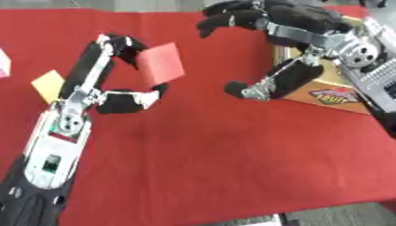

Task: Pick up the objects with one hand, pass them to the other hand, and then place them into the box on the other side of the table.

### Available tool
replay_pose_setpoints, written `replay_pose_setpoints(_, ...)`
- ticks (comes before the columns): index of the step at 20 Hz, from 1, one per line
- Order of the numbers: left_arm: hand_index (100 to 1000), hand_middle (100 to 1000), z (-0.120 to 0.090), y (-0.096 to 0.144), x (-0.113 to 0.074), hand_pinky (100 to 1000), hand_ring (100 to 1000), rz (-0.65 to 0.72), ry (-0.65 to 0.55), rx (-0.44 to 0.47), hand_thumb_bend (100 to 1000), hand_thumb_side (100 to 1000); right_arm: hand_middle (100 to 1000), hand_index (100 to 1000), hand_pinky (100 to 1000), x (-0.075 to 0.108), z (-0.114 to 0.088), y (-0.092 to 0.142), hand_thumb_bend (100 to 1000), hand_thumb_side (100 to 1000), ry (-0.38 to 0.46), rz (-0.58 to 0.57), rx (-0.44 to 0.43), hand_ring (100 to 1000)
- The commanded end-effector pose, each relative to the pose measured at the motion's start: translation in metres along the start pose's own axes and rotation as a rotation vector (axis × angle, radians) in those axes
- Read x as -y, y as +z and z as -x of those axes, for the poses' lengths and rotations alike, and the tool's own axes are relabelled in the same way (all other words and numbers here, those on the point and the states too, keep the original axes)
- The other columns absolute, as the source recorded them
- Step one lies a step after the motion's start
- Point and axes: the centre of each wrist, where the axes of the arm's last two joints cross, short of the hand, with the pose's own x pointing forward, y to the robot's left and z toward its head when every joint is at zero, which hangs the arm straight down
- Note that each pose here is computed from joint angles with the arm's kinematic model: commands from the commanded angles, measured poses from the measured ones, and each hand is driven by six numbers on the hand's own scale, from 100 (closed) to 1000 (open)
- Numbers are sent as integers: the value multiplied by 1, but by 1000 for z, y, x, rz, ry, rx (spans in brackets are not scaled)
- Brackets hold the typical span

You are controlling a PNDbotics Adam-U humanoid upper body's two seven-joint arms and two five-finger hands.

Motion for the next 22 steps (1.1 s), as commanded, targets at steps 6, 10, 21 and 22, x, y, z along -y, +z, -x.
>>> replay_pose_setpoints(6,487,371,-22,-14,11,604,520,15,29,73,100,100,829,952,939,7,-1,-3,319,213,15,22,-47,1000)
replay_pose_setpoints(10,487,371,-31,-18,15,603,520,29,38,105,100,100,838,952,941,6,1,-4,315,209,13,11,-50,1000)
replay_pose_setpoints(21,486,369,-42,-25,21,596,519,54,55,143,100,100,850,949,954,1,3,-7,298,222,11,-50,-28,1000)
replay_pose_setpoints(22,486,369,-43,-25,21,596,519,49,59,143,100,100,850,949,954,1,4,-7,298,222,11,-53,-27,1000)
